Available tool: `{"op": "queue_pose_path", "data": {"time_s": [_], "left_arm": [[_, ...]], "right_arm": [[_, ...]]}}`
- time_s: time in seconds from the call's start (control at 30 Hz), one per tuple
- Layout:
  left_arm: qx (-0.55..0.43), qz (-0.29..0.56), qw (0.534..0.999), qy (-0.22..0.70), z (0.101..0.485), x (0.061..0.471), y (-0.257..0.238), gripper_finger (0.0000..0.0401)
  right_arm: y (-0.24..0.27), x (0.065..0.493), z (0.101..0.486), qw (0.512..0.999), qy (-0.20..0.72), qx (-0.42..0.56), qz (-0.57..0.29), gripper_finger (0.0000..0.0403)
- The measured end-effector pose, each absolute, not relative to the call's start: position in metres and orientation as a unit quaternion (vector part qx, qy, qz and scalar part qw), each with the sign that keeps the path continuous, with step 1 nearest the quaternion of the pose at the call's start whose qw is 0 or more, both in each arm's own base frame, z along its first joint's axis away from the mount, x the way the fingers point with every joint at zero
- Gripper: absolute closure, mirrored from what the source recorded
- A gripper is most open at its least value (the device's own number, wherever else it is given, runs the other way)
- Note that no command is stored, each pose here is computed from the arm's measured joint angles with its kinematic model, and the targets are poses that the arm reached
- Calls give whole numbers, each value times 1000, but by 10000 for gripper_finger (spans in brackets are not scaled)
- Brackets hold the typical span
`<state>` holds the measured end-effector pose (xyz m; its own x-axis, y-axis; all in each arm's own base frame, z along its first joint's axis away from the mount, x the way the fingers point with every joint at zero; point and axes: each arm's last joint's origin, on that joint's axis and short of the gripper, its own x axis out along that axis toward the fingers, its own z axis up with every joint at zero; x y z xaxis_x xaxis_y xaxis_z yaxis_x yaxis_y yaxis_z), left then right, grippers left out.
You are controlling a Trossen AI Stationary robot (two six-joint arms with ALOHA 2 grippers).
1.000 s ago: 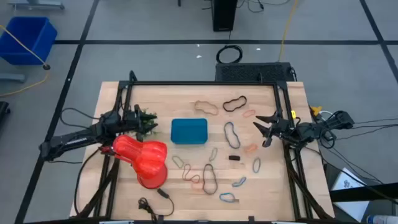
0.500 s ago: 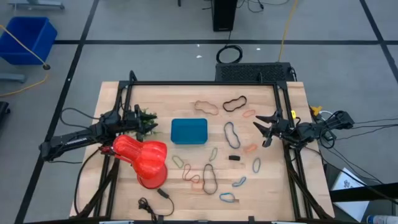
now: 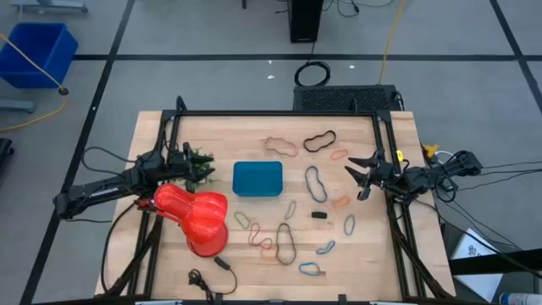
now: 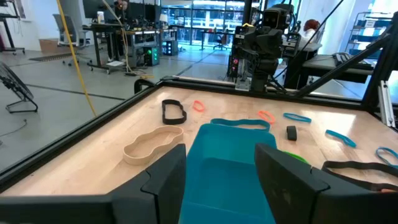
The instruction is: Pick and place rubber bands into bin
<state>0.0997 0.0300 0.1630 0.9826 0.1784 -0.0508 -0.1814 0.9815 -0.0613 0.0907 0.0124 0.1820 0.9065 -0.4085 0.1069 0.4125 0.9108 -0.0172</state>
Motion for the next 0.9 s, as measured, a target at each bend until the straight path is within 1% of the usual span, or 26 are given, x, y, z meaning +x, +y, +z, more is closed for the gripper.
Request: {"op": "queue_pose_path", "data": {"time_s": [0.7, 0.9], "left_arm": [[-33, 91, 995, 22, 163, 100, 30, 205], [-33, 90, 995, 22, 163, 100, 30, 205]], "right_arm": [[12, 91, 182, 976, -51, -20, -211, 261], [12, 91, 182, 976, -55, -5, -210, 261]]}}
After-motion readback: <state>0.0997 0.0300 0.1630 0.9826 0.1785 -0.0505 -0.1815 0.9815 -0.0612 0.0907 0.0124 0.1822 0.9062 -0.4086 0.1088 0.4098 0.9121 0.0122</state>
